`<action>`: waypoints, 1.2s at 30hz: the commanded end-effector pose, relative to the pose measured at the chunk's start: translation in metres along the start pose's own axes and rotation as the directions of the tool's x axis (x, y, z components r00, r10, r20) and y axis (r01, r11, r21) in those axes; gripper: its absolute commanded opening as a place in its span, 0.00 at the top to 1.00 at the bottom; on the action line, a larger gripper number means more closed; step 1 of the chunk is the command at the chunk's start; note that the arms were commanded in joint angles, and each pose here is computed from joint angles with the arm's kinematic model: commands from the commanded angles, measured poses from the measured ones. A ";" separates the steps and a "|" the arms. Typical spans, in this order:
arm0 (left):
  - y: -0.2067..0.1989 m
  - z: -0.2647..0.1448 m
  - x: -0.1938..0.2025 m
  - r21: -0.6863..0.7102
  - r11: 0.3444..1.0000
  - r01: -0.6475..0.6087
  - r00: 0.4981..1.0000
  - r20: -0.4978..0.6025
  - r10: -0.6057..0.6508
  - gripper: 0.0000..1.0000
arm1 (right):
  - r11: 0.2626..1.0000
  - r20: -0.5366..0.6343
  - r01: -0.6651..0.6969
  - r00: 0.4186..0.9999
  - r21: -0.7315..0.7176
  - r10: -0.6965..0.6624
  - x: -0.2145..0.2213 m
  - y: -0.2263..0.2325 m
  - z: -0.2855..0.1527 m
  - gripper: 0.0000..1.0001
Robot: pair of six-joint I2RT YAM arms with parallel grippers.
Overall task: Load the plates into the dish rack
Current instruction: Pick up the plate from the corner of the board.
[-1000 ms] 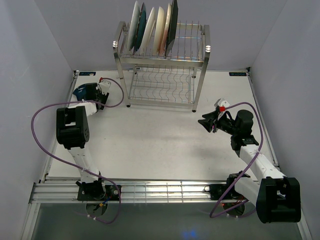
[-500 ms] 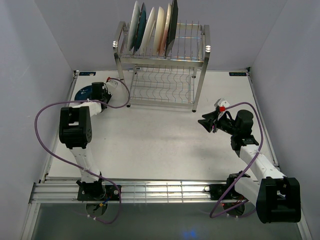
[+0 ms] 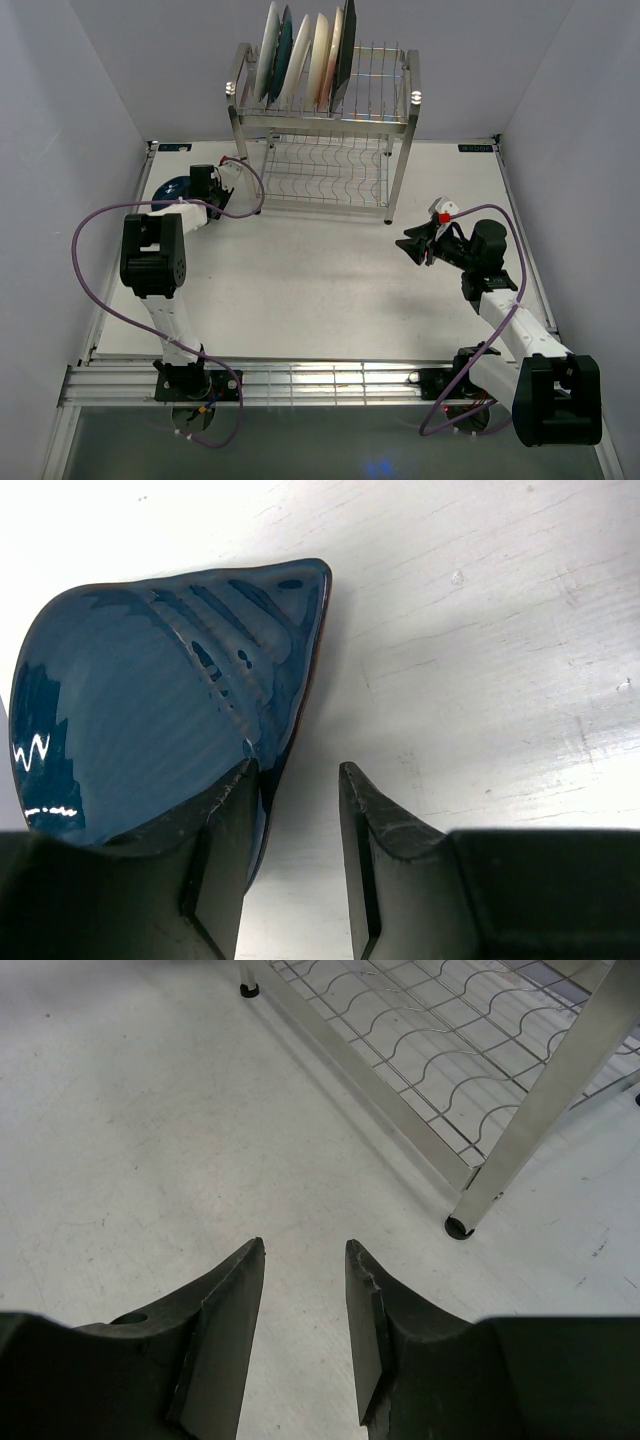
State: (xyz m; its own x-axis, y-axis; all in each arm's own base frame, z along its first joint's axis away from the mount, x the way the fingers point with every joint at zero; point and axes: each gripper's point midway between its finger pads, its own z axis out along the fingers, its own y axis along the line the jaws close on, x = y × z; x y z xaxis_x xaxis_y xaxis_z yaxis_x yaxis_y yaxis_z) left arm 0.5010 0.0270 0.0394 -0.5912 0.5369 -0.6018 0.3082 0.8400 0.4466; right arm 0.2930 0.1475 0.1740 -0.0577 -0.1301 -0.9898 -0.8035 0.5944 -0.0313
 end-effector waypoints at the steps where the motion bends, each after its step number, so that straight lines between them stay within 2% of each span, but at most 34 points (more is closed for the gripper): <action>1: 0.000 -0.010 0.000 -0.004 1.000 -0.011 1.000 -0.019 0.011 0.52 | 0.999 0.038 0.048 0.998 -0.004 -0.048 -0.019 -0.003 0.000 0.55; 11: 0.009 -0.005 0.016 -0.074 0.997 -0.034 0.997 -0.074 0.029 0.52 | 0.999 0.039 0.048 0.998 -0.007 -0.048 -0.019 -0.003 0.000 0.56; 23: -0.003 0.004 0.018 -0.011 1.000 0.008 0.998 -0.066 -0.009 0.78 | 0.999 0.039 0.049 0.998 -0.005 -0.049 -0.019 -0.002 0.000 0.56; 24: -0.003 0.004 0.018 -0.008 1.000 0.008 0.998 -0.066 -0.008 0.82 | 0.999 0.039 0.051 0.998 -0.003 -0.050 -0.019 -0.003 -0.001 0.56; 25: -0.003 0.005 0.019 -0.006 1.000 0.010 0.997 -0.070 -0.011 0.90 | 0.999 0.038 0.049 0.998 -0.004 -0.049 -0.019 -0.002 -0.001 0.56; 28: -0.007 0.007 0.022 0.007 1.000 0.016 0.997 -0.078 -0.015 1.00 | 0.999 0.037 0.048 0.998 -0.004 -0.048 -0.019 -0.003 0.000 0.56; 36: -0.004 -0.001 0.017 -0.019 0.997 0.068 0.997 -0.045 -0.069 1.00 | 0.999 0.038 0.048 0.998 0.001 -0.048 -0.019 -0.004 0.000 0.56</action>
State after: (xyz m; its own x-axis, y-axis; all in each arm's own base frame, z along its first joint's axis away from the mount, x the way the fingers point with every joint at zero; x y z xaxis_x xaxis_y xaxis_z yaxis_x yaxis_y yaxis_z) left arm 0.4960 0.0439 0.0350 -0.6296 0.5393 -0.5592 0.2632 0.8253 0.4996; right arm 0.2918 0.1482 0.1735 -0.0607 -0.1294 -0.9897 -0.8074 0.5894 -0.0275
